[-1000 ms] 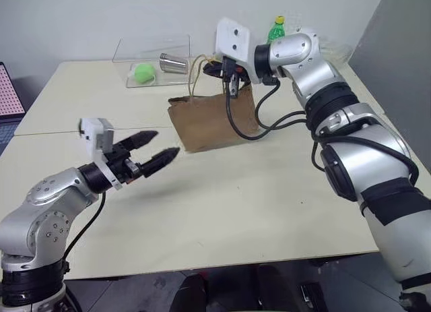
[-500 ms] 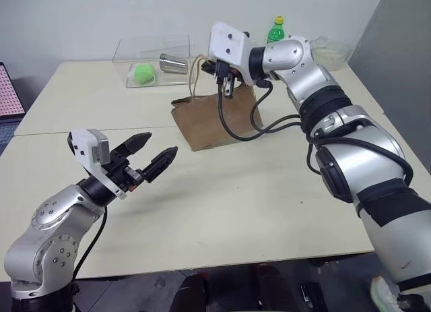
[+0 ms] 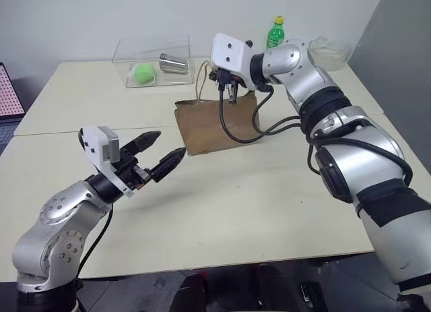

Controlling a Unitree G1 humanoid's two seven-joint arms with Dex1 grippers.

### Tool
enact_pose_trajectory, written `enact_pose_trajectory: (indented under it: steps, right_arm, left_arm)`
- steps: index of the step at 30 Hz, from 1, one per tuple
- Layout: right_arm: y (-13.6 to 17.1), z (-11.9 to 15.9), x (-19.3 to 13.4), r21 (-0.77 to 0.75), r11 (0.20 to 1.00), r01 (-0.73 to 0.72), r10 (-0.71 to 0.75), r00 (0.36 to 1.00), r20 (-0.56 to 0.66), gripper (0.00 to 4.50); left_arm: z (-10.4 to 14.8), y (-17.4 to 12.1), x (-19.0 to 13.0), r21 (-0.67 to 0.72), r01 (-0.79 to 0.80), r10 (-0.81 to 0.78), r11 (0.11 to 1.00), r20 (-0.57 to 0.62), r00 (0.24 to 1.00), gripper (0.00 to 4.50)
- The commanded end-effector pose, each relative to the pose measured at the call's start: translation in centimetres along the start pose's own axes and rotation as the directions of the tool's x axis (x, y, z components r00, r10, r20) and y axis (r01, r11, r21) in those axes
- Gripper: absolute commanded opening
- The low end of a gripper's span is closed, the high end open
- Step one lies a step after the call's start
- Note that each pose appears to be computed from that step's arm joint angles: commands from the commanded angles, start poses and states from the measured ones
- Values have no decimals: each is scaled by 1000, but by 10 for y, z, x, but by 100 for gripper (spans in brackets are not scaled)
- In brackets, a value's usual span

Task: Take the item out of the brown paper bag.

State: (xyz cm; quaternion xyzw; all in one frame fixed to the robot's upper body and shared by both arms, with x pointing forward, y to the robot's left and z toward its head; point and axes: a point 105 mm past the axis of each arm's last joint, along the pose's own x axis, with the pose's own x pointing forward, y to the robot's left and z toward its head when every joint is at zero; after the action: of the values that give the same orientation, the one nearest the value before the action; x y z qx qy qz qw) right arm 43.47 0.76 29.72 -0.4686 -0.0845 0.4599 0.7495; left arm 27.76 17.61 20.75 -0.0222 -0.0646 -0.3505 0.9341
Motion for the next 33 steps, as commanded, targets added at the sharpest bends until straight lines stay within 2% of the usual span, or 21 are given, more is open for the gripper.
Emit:
enact_pose_trajectory:
  steps: [1,2,5,13,15,19,22,26,30,32,33]
  right_arm:
    - [-11,7,-7,-20,1000,18,-18,1000,5,2]
    - [-11,5,-8,-18,1000,15,-15,1000,-5,2]
    - [-10,0,-11,-15,1000,-5,5,999,-33,89]
    - [-13,-18,-24,0,999,-33,33,994,-107,385]
    - [-15,-30,-34,19,999,-37,40,989,-139,446]
    - [-14,-49,-50,108,993,-39,54,988,-145,446]
    - [-13,-55,-59,218,975,-43,64,994,-90,446]
    - [-19,-55,-77,279,960,-39,40,999,0,446]
    - [-22,-57,-108,366,930,12,-68,988,141,446]
    - [-8,-51,-124,367,929,54,-139,968,211,446]
    - [3,-45,-131,364,928,79,-178,953,247,449]
  left_arm:
    - [11,-2,2,54,24,-25,998,27,999,450]
    - [11,-3,3,59,29,-30,998,27,999,450]
    - [12,-3,5,65,39,-41,997,27,999,450]
    - [13,-4,11,77,65,-67,995,27,997,450]
    - [15,-3,15,87,77,-80,993,26,996,450]
    - [17,-1,21,91,84,-87,992,25,996,450]
    - [15,-2,25,88,93,-95,992,20,995,450]
    - [14,-2,31,85,104,-106,991,23,994,450]
    - [18,-2,40,83,107,-111,991,45,993,450]
    - [21,1,44,98,99,-105,990,56,993,450]
    - [24,5,45,114,82,-90,990,68,994,431]
